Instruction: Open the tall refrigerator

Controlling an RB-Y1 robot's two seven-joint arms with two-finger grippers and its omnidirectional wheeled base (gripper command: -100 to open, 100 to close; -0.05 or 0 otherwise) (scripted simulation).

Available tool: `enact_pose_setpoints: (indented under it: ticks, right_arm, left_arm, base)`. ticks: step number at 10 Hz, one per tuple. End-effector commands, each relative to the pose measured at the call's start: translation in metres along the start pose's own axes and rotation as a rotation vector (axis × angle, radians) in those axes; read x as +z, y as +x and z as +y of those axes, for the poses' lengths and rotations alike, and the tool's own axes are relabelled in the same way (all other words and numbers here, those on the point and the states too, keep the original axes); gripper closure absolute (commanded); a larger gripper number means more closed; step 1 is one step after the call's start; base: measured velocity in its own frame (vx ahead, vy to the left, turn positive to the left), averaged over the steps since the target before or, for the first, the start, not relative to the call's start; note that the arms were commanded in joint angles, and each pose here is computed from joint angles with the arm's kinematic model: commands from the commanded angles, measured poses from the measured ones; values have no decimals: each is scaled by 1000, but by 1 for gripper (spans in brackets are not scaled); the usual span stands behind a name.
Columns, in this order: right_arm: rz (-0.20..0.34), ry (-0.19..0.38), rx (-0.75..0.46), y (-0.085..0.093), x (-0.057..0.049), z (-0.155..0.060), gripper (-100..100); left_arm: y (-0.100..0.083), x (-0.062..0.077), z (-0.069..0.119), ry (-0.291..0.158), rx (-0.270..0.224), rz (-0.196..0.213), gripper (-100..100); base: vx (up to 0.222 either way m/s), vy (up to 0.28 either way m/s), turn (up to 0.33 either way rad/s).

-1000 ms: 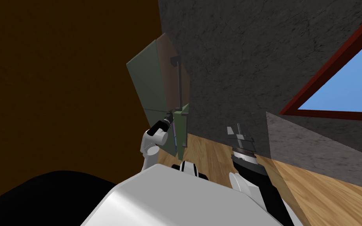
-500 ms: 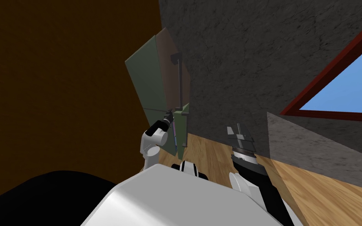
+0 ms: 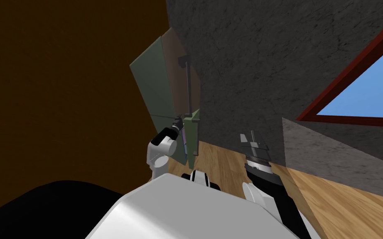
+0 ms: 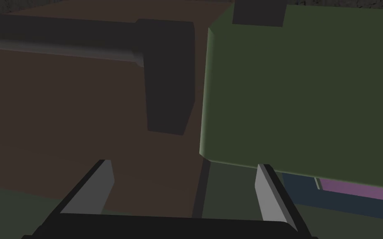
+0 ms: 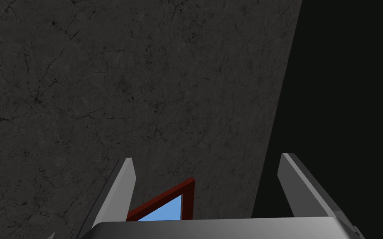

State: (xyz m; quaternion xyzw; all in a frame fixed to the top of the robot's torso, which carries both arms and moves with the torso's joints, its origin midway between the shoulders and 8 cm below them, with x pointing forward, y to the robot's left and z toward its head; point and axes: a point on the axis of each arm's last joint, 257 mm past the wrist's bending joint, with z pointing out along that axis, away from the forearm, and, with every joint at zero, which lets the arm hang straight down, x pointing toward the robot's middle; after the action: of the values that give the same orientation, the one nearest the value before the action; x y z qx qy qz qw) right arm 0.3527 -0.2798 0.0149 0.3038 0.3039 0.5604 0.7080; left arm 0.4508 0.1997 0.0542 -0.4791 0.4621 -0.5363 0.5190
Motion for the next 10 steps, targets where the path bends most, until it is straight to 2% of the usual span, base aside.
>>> enact_pose_setpoints:
  ticks: [1,2,3,5,6,7,10]
  right_arm:
    - [0,0,0,0,0,0,0]
    - [0,0,0,0,0,0,0]
    - [0,0,0,0,0,0,0]
    - [0,0,0,0,0,0,0]
    - [0,0,0,0,0,0,0]
    - [0,0,0,0,0,0,0]
    - [0,0,0,0,0,0,0]
  left_arm:
    - [5,1,-20,56,-4,10,-100]
    - [5,1,-20,56,-4,10,-100]
    - [2,4,1,0,0,-1,-100]
    - [-3,-2,-4,-5,-13,-13,-100]
    - [-4,-1,7,-31,-9,-16,-100]
    - [-1,1,-1,-5,-6,-8,100]
    - [0,3,1,-5,-2,-5,100]
  base:
    - [2,10,-7]
    - [0,0,0]
    - [-25,9,31]
    - [74,26,36]
    - [18,24,51]
    - [-43,0,-20]
    - [-33,-10,-13]
